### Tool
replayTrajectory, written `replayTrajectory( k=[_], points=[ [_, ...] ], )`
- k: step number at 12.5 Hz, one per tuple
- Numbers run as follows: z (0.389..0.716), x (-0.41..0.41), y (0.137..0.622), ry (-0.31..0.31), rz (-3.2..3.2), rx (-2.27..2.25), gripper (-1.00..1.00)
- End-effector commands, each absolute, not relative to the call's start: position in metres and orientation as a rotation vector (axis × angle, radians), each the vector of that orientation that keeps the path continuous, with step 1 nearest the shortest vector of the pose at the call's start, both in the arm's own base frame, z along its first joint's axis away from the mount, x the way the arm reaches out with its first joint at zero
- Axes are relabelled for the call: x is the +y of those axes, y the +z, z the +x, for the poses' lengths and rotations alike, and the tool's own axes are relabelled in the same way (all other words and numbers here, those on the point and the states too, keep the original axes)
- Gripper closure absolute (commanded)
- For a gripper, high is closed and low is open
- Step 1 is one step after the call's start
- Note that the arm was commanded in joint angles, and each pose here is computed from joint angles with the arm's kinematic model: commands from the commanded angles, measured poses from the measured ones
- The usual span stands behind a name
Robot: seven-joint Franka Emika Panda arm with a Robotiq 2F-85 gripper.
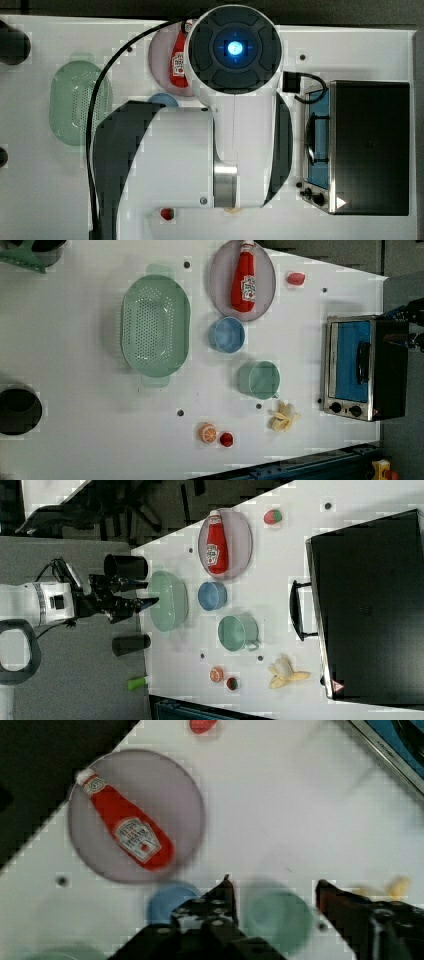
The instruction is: Flap open oven.
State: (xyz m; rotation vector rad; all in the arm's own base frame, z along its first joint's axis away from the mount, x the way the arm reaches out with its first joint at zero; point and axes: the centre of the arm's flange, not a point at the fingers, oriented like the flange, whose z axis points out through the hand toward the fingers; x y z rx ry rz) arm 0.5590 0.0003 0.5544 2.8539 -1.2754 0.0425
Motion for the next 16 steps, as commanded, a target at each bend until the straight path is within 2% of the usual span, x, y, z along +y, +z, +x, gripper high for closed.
replayTrajectory(
  k=[1, 3, 5, 6, 12, 13, 16],
  points=[
    [0.488, -0.028, 0.621, 0.002, 2.769, -1.428, -0.59],
    [0.488, -0.028, 0.621, 0.003, 2.769, -1.428, -0.99],
    [0.488, -0.028, 0.621, 0.002, 2.77, -1.428, -1.0],
    [0.488, -0.028, 0.621, 0.002, 2.769, -1.428, -0.89],
    [0.487, -0.03, 0.619, -0.008, 2.765, -1.432, 0.56],
    [0.487, -0.031, 0.616, -0.015, 2.761, -1.433, 0.65],
    [0.484, -0.047, 0.597, -0.068, 2.751, -1.404, 0.65]
  ],
)
